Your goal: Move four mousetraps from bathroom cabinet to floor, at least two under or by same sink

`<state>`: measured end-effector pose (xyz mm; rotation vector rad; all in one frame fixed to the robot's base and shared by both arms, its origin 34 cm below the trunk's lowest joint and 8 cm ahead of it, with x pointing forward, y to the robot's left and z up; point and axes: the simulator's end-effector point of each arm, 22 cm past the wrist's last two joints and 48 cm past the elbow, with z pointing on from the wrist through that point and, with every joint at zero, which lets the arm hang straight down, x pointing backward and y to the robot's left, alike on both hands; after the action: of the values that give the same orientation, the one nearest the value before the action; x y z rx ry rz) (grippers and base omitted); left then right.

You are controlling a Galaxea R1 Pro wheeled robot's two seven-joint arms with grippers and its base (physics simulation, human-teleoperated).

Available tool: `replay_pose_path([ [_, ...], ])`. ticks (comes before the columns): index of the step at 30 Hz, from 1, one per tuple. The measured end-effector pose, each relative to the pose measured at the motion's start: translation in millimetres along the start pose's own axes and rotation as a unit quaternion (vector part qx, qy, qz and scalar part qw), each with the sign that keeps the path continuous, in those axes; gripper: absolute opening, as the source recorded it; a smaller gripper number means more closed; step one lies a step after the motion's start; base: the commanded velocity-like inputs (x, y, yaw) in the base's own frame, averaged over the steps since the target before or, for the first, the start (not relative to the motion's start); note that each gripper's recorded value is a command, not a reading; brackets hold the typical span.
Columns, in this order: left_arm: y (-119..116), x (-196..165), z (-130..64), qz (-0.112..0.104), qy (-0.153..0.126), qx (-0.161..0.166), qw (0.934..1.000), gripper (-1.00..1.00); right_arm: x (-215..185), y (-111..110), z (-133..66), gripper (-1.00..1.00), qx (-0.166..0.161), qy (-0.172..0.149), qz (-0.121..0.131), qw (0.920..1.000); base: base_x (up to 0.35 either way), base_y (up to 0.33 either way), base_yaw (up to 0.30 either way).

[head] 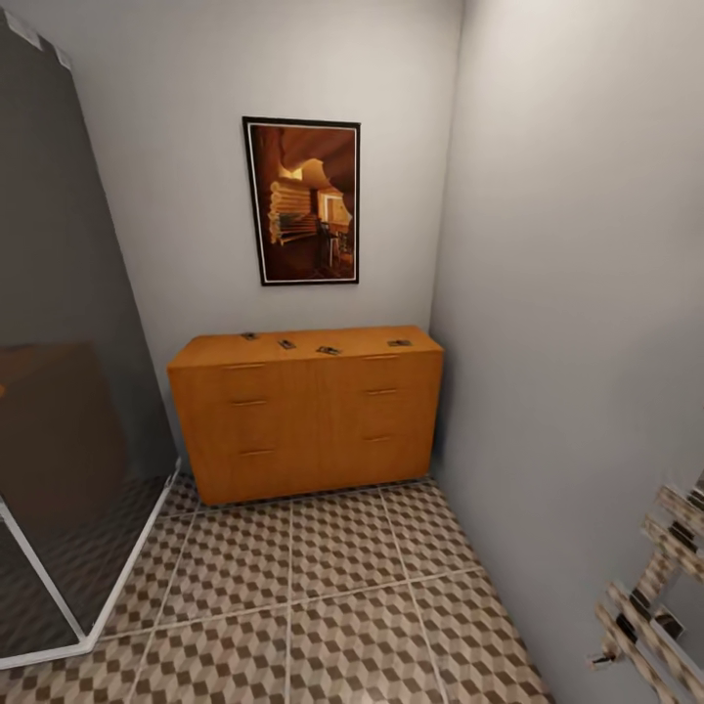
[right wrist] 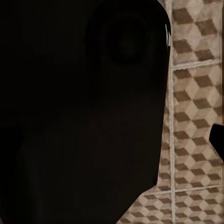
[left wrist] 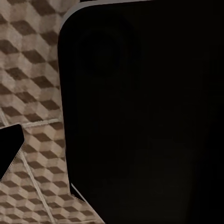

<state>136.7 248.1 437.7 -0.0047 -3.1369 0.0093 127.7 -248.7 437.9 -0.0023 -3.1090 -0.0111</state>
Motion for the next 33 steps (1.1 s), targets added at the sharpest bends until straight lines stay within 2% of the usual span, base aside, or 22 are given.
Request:
replay_pose_path([
  [33, 0.0, 0.0, 0.0, -0.002, 0.0, 0.0, 1.0, 1.0, 0.0, 0.5, 0.0, 1.0, 0.0, 0.0, -0.001, 1.0, 0.32, 0.0, 0.0],
])
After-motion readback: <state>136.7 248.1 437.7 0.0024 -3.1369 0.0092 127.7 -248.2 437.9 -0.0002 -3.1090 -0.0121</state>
